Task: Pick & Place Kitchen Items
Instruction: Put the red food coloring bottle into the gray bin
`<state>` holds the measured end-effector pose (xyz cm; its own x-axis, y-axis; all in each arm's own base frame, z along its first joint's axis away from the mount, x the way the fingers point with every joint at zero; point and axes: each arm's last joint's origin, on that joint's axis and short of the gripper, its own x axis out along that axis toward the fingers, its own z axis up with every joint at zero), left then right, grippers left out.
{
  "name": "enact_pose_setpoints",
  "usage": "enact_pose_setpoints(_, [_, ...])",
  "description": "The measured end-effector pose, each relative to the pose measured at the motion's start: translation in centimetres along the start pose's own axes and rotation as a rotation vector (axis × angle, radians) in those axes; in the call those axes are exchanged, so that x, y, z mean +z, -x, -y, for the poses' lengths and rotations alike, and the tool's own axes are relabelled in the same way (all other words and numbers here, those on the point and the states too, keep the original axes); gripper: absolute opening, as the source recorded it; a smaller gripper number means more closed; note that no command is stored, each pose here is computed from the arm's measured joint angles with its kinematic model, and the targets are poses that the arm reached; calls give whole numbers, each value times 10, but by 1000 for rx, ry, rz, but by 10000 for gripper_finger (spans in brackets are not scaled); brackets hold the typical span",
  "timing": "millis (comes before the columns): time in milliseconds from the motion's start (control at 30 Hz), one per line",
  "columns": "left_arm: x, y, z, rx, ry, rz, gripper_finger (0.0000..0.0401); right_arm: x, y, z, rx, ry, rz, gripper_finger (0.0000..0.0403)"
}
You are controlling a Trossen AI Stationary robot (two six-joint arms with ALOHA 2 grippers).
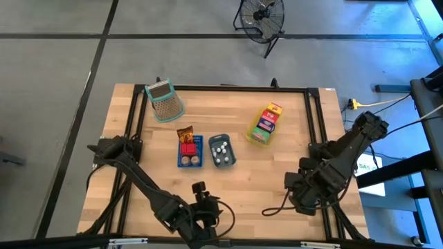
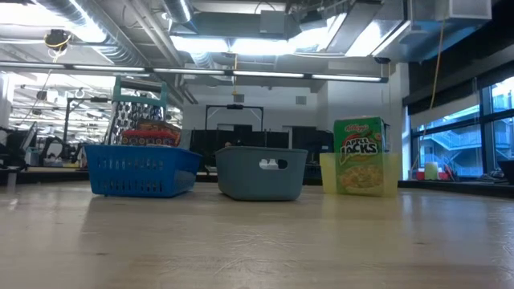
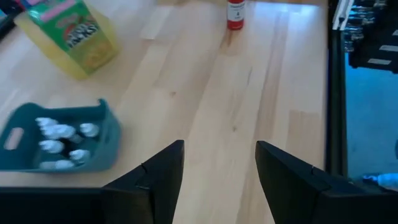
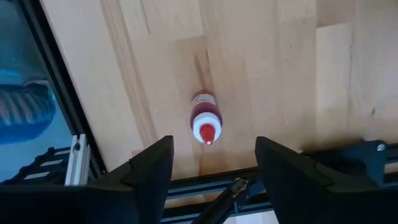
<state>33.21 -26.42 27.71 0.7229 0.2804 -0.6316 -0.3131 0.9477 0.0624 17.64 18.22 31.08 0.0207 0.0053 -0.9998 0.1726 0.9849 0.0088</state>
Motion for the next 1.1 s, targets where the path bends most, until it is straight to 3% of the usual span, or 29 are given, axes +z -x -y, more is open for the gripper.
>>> enact_pose_setpoints(267, [6, -27, 17, -100, 32, 62, 194, -11, 0, -11, 39, -19, 4, 228])
enact_pose_setpoints(433, [20, -30, 20, -149, 55, 147, 194, -22, 1, -20, 53, -101, 28, 228])
enact_pose_setpoints(767, [25, -28, 23, -177, 58, 186, 193, -32, 1, -24, 40, -574, 72, 228])
enact_pose_setpoints(867, [21, -28, 25, -264, 26, 111, 195, -33, 1, -23, 41, -684, 58, 228])
enact_pose_setpoints(967, [14, -25, 27, -362, -30, 12, 195, -33, 1, -23, 45, -747, -14, 228])
enact_pose_setpoints(1100, [15, -16, 24, -356, -117, 17, 196, -33, 1, -24, 60, -764, -46, 228])
